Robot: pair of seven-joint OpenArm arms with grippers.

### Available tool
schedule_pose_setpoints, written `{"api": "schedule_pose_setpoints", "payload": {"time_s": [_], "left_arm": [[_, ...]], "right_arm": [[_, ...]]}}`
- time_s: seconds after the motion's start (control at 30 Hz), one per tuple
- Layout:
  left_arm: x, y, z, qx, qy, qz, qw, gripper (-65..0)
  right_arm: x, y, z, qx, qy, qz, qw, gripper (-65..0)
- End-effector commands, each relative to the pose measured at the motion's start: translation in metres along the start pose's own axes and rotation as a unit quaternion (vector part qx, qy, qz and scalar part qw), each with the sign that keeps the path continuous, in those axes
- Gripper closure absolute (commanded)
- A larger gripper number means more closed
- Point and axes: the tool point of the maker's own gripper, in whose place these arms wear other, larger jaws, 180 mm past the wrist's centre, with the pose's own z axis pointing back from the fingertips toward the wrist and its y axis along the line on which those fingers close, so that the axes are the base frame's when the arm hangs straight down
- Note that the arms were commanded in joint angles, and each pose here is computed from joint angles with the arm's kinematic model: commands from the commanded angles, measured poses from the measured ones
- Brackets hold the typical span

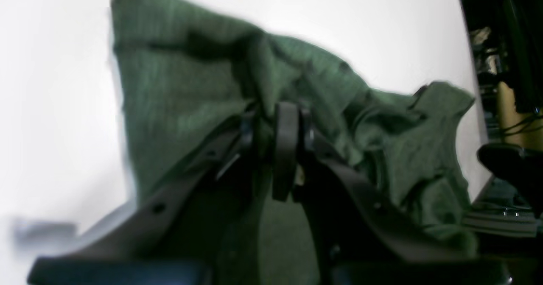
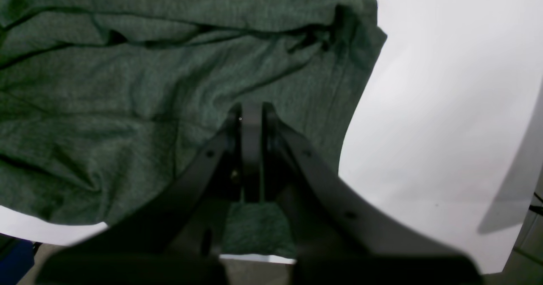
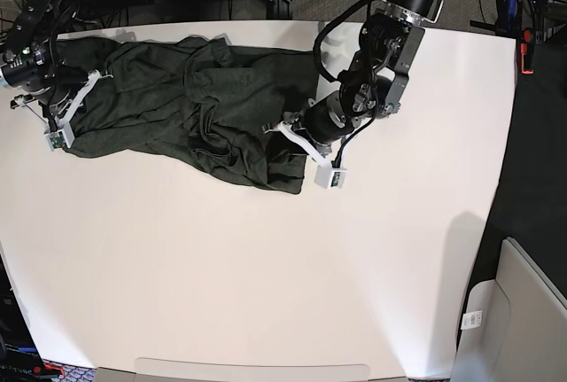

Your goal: Fold the T-shirt properly

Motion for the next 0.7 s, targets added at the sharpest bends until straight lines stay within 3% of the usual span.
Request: {"api": "schedule_pose_setpoints", "payload": {"time_s": [0.0,0.37,0.67], "left_arm": [[0.013,-0.009,0.001,-0.015,-0.021,-0.004,1.000,-6.0],[-0.017,-0.047,-0.035,-0.045,0.009,0.061,0.997,-6.1],[0.015,-0.086,-0.047,-0.083,-0.017,0.058,0.995,-6.2]], "right_arm": [[0.011,-0.006,0.006,-0.010,-0.018,0.007,0.9998,0.0],[0.010,-0.006,0.006,-0.010,-0.017,0.007,0.9998,0.0],[0.010,-0.001,0.008,0.009,-0.028,0.002,0.9996,0.0]]}}
